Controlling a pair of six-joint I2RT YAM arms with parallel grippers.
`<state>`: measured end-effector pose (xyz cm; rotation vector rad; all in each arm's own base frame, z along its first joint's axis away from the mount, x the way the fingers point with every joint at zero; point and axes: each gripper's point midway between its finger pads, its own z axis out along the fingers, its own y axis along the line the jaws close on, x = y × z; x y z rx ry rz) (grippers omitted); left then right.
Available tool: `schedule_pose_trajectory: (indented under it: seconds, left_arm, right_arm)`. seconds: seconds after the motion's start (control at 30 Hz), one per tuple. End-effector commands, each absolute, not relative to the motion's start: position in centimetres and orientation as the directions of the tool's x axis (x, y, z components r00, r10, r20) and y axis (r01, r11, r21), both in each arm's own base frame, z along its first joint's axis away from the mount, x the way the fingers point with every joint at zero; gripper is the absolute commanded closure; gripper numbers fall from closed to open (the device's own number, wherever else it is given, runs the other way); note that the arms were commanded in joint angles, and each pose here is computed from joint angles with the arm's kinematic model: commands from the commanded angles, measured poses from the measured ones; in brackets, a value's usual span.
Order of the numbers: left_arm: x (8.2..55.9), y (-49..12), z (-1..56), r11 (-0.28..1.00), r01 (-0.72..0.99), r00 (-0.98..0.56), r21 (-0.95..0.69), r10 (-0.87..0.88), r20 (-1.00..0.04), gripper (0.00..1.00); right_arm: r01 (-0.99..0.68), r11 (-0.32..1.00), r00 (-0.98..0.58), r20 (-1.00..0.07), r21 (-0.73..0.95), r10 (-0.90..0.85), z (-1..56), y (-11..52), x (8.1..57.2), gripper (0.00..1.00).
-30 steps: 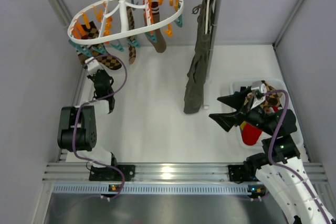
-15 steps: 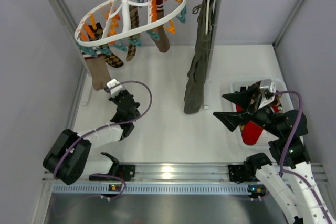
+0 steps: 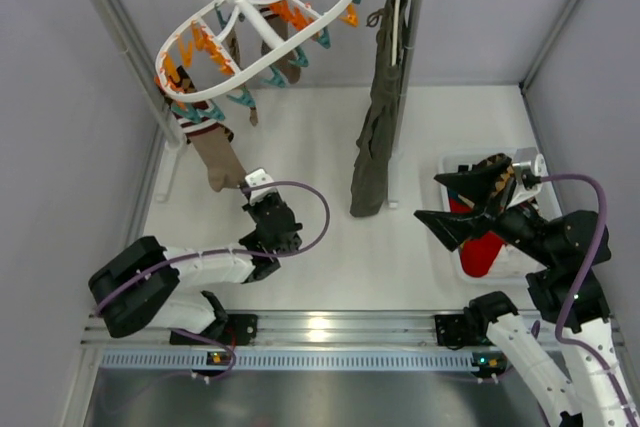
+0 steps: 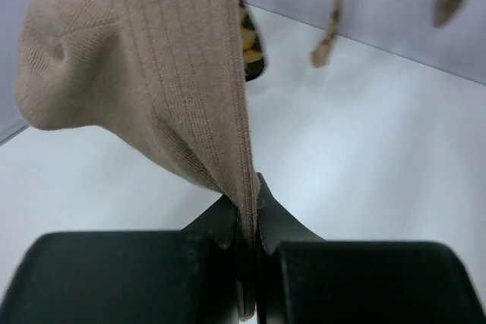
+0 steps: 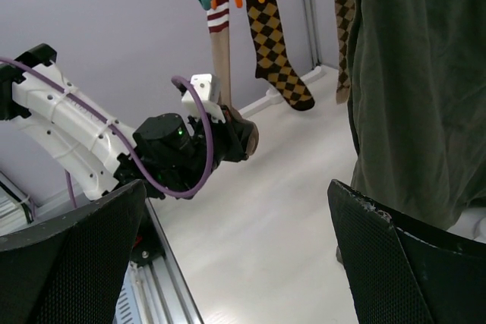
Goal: Remove the socks clipped to the hanger
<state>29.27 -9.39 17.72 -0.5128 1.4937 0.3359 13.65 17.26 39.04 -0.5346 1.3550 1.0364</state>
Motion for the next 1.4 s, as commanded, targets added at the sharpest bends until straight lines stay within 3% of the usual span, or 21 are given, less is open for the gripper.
schedule_pose_trajectory:
  seconds: [0.0, 0.5, 0.67, 1.0, 1.37]
  left_arm:
    - [27.6, -8.4, 18.8, 0.744, -0.651, 0.091, -0.148, -0.117, -0.989, 1.00]
    - [27.0, -10.1, 19.2, 0.750, -0.659, 0.020, -0.048, -0.046, -0.999, 1.00]
    - [29.9, -12.0, 20.9, 0.848, -0.531, 0.010, -0.006, -0.001, -1.000, 1.00]
    - [34.0, -14.0, 25.4, 0.901, -0.416, 0.009, 0.125, 0.141, -0.990, 1.00]
    - [33.9, -19.1, 24.8, 0.900, -0.300, -0.036, 0.318, 0.322, -0.946, 1.00]
  right_arm:
    - [-0.848, 0.477, -0.098, -0.952, 0.232, 0.290, 40.2, 17.3, 13.2, 0.01]
    - [-0.876, 0.410, -0.148, -0.951, 0.254, 0.271, 41.3, 18.3, 13.0, 0.01]
    - [-0.883, 0.398, -0.147, -0.953, 0.248, 0.266, 41.5, 18.5, 13.0, 0.01]
    - [-0.886, 0.383, -0.173, -0.953, 0.260, 0.247, 40.9, 19.2, 14.3, 0.01]
    - [-0.890, 0.386, -0.184, -0.966, 0.243, 0.184, 41.9, 22.3, 16.0, 0.00]
